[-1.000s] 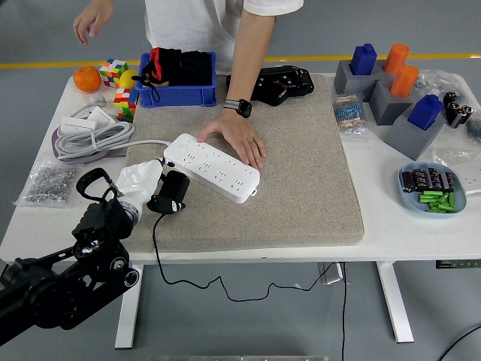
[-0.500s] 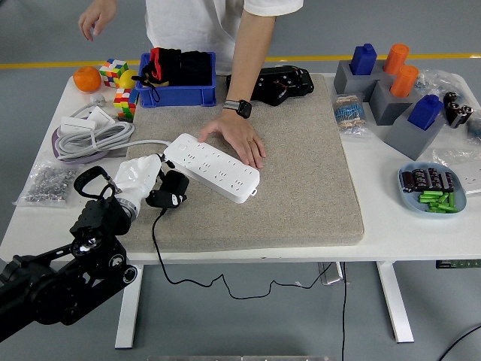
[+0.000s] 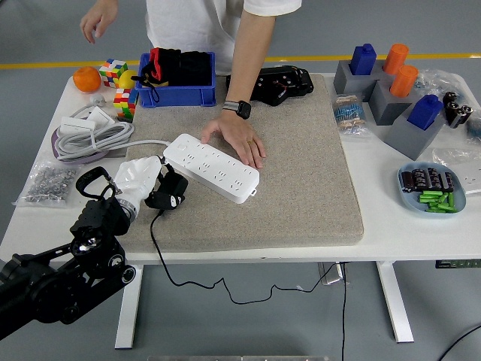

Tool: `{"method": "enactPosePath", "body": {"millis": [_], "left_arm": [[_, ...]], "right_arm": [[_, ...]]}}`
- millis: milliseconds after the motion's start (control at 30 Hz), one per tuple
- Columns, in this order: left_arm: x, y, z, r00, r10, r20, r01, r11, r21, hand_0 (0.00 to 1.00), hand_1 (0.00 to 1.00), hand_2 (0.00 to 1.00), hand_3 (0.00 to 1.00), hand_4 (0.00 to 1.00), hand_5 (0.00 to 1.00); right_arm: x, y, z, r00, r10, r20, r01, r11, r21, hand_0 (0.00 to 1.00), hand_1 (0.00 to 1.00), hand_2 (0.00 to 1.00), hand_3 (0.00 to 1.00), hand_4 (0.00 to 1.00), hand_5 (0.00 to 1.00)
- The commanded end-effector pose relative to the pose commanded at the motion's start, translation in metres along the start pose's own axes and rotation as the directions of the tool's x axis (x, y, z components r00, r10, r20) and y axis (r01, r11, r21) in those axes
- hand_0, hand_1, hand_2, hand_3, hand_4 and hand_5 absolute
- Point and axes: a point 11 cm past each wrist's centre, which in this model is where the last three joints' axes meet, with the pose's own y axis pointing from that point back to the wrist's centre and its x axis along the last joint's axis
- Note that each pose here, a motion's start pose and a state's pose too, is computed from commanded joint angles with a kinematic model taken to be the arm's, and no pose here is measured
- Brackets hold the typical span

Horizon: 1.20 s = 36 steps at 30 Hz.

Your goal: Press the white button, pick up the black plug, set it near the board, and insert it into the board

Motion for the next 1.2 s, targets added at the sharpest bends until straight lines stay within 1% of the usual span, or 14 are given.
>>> {"method": "enactPosePath", "body": {"millis": [100, 133, 300, 333, 500, 533, 667, 767, 900, 967, 1200], "left_arm": [[0.003, -0.001, 0.001, 1.000, 0.014, -0.008, -0.014, 1.000, -0.017, 0.193, 0.376, 0.406, 0.562, 0.718, 0.002], [0.005, -0.001, 0.002, 1.000, 0.023, -0.016, -0.023, 0.999, -0.026, 0.195, 0.349, 0.374, 0.546, 0.724, 0.002], [0.012, -0.002, 0.003, 0.998, 0.049, -0.042, -0.050, 0.998, -0.041, 0.195, 0.349, 0.374, 0.546, 0.724, 0.002], [0.014, -0.002, 0.003, 0.998, 0.052, -0.046, -0.054, 0.998, -0.043, 0.178, 0.281, 0.291, 0.453, 0.541, 0.002], [0.029, 0.000, 0.007, 0.994, 0.086, -0.067, -0.090, 0.994, -0.064, 0.178, 0.281, 0.291, 0.453, 0.541, 0.002], [0.034, 0.000, 0.009, 0.993, 0.095, -0.071, -0.100, 0.992, -0.073, 0.172, 0.271, 0.276, 0.440, 0.527, 0.002], [0.044, 0.001, 0.016, 0.990, 0.116, -0.077, -0.123, 0.987, -0.099, 0.172, 0.271, 0.276, 0.440, 0.527, 0.002], [0.044, 0.000, 0.023, 0.991, 0.114, -0.076, -0.123, 0.985, -0.123, 0.168, 0.263, 0.272, 0.435, 0.523, 0.002], [0.041, -0.003, 0.031, 0.992, 0.106, -0.066, -0.114, 0.984, -0.140, 0.168, 0.263, 0.272, 0.435, 0.523, 0.002], [0.040, -0.005, 0.038, 0.993, 0.102, -0.057, -0.110, 0.982, -0.153, 0.167, 0.262, 0.273, 0.435, 0.525, 0.002], [0.036, -0.013, 0.054, 0.995, 0.100, -0.031, -0.103, 0.978, -0.179, 0.168, 0.261, 0.274, 0.438, 0.529, 0.002]], "right_arm": [[0.000, 0.000, -0.001, 1.000, 0.000, 0.003, 0.000, 1.000, 0.004, 0.570, 0.526, 0.541, 0.552, 0.646, 0.364], [0.000, 0.000, -0.001, 1.000, 0.001, 0.004, -0.001, 1.000, 0.005, 0.570, 0.527, 0.541, 0.551, 0.645, 0.366], [0.000, 0.000, -0.002, 1.000, 0.004, 0.007, -0.004, 1.000, 0.008, 0.570, 0.527, 0.541, 0.551, 0.645, 0.366], [0.000, 0.000, -0.002, 1.000, 0.005, 0.007, -0.005, 1.000, 0.008, 0.569, 0.523, 0.541, 0.553, 0.645, 0.364], [0.000, 0.000, -0.002, 1.000, 0.005, 0.008, -0.005, 1.000, 0.010, 0.569, 0.523, 0.541, 0.553, 0.645, 0.364], [0.000, 0.000, -0.002, 1.000, 0.006, 0.008, -0.006, 1.000, 0.010, 0.570, 0.523, 0.540, 0.552, 0.644, 0.365], [0.001, 0.000, -0.002, 1.000, 0.006, 0.006, -0.006, 1.000, 0.010, 0.570, 0.523, 0.540, 0.552, 0.644, 0.365], [0.001, 0.000, -0.002, 1.000, 0.006, 0.004, -0.006, 1.000, 0.011, 0.570, 0.523, 0.540, 0.552, 0.644, 0.364], [0.001, 0.000, -0.003, 1.000, 0.006, 0.003, -0.006, 1.000, 0.013, 0.570, 0.523, 0.540, 0.552, 0.644, 0.364], [0.001, 0.000, -0.004, 1.000, 0.005, 0.002, -0.005, 1.000, 0.013, 0.567, 0.523, 0.540, 0.551, 0.643, 0.363], [0.003, 0.000, -0.005, 1.000, 0.009, -0.004, -0.009, 1.000, 0.014, 0.568, 0.522, 0.540, 0.551, 0.642, 0.364]]}}
